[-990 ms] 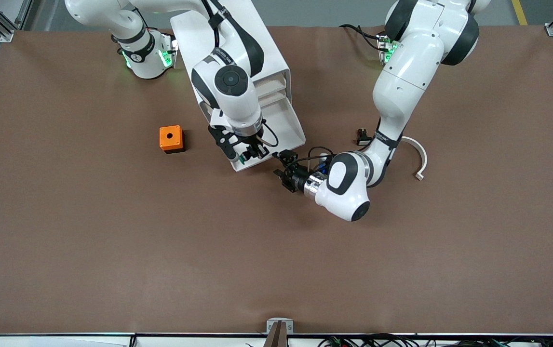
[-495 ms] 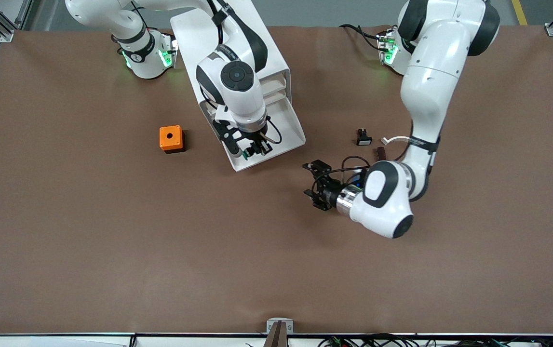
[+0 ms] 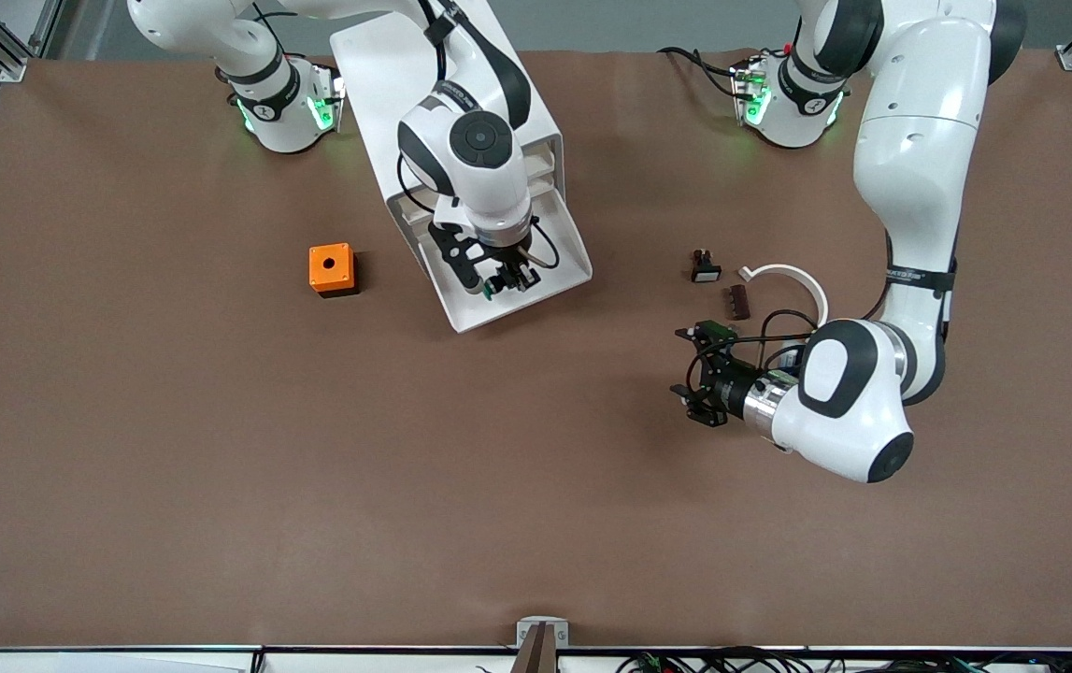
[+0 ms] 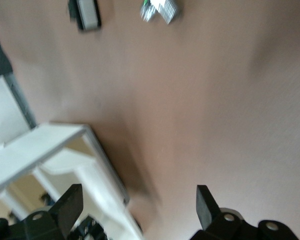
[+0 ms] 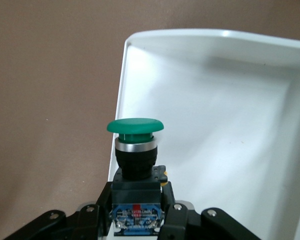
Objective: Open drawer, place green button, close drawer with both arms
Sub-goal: 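Lower the button into the drawer and open the right gripper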
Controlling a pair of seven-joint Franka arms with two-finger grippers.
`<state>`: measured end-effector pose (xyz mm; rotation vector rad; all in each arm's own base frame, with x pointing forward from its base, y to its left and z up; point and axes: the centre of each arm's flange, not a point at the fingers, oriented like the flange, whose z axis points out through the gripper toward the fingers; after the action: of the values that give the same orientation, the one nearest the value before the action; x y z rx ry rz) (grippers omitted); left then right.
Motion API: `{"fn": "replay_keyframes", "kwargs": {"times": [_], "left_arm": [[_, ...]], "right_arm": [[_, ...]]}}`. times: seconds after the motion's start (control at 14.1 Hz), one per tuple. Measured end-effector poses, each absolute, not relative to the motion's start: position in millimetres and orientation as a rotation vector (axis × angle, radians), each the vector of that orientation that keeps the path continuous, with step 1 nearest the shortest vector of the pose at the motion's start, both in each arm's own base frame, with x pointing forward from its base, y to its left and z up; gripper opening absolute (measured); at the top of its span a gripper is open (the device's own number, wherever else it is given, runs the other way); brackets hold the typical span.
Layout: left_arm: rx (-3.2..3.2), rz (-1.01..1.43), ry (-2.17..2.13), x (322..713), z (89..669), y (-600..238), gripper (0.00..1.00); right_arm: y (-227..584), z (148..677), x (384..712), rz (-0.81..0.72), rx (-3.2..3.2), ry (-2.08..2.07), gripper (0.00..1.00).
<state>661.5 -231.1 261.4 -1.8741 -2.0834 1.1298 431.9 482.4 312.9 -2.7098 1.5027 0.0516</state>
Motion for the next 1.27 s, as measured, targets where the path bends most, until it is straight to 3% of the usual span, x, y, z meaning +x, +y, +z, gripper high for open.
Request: {"fn": "replay_keyframes", "kwargs": {"times": [0.28, 0.57, 0.99, 1.27], "left_arm": [[-2.064, 0.868, -1.950, 662, 284, -218, 1.00], [-2.257, 0.683, -1.815, 663, 344, -201, 1.00], [-2.446, 0.391, -1.664, 659, 434, -179, 1.00], [-2.716, 0.290, -1.267, 654, 476, -168, 1.00]], "right_arm": [[485, 295, 432, 0.064, -2.708, 1.520, 0.42], [487, 287, 430, 0.066, -2.718, 1.519, 0.42], [504, 298, 421, 0.066, -2.742, 1.464, 0.97], [496, 342, 454, 0.077, -2.858, 1.298, 1.00]]}}
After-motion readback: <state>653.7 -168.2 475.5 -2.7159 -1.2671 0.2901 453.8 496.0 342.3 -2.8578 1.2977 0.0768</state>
